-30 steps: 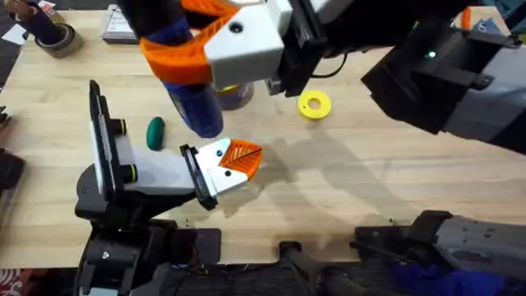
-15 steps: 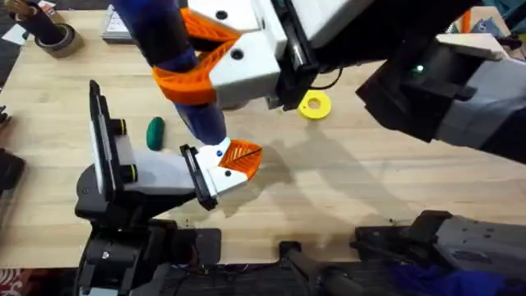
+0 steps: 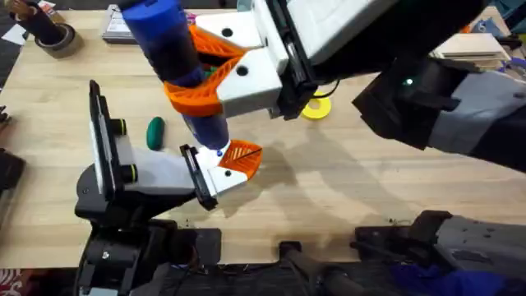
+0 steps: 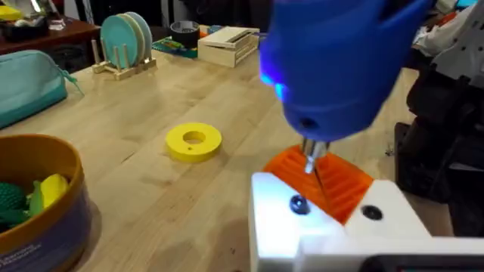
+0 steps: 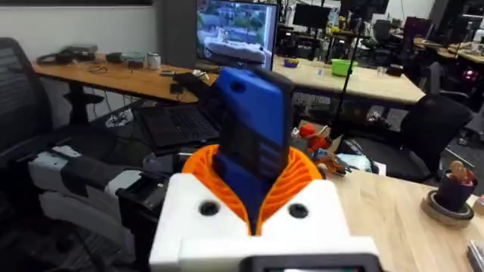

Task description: Pick up the gripper from the table and insert it into the empty holder that is missing its gripper. Then pick up a screw, insert it into the mounting hole, and use the screwdriver to tighten it. Finally, clean up the table by picking up the vegetable and placing it into the bucket.

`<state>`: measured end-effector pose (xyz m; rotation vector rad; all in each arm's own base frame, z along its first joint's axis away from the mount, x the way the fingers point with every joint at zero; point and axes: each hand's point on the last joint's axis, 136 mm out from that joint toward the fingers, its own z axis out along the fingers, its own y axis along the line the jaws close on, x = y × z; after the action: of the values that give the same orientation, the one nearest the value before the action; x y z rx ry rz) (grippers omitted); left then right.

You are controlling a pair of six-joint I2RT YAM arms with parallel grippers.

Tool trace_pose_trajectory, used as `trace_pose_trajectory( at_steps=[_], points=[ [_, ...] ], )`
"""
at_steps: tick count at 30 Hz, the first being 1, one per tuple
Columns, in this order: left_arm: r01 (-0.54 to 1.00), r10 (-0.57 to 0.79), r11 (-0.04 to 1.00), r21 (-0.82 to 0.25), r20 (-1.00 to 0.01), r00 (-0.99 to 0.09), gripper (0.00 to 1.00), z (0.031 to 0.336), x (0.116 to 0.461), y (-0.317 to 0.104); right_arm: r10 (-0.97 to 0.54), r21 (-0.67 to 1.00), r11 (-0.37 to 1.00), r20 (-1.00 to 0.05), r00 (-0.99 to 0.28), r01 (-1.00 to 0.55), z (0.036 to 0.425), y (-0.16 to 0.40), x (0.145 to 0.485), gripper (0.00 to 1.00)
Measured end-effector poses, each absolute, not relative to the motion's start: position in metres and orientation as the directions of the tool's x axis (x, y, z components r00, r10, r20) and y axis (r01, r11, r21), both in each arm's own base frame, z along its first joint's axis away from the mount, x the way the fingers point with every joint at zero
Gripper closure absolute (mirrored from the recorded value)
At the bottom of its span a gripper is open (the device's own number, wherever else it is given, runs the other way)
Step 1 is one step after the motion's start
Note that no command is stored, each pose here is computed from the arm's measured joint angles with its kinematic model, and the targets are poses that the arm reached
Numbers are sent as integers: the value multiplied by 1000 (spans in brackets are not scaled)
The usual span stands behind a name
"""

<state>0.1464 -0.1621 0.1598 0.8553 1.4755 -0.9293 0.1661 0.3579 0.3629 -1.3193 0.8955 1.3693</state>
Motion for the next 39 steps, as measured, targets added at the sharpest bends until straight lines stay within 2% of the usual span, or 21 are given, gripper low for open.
trace_pose_trajectory(
  at_steps=[39],
  points=[
    [903, 10, 421, -87, -995, -101, 987, 160, 146, -162, 127, -71, -242, -991, 41, -968, 340, 366, 170, 976]
  ],
)
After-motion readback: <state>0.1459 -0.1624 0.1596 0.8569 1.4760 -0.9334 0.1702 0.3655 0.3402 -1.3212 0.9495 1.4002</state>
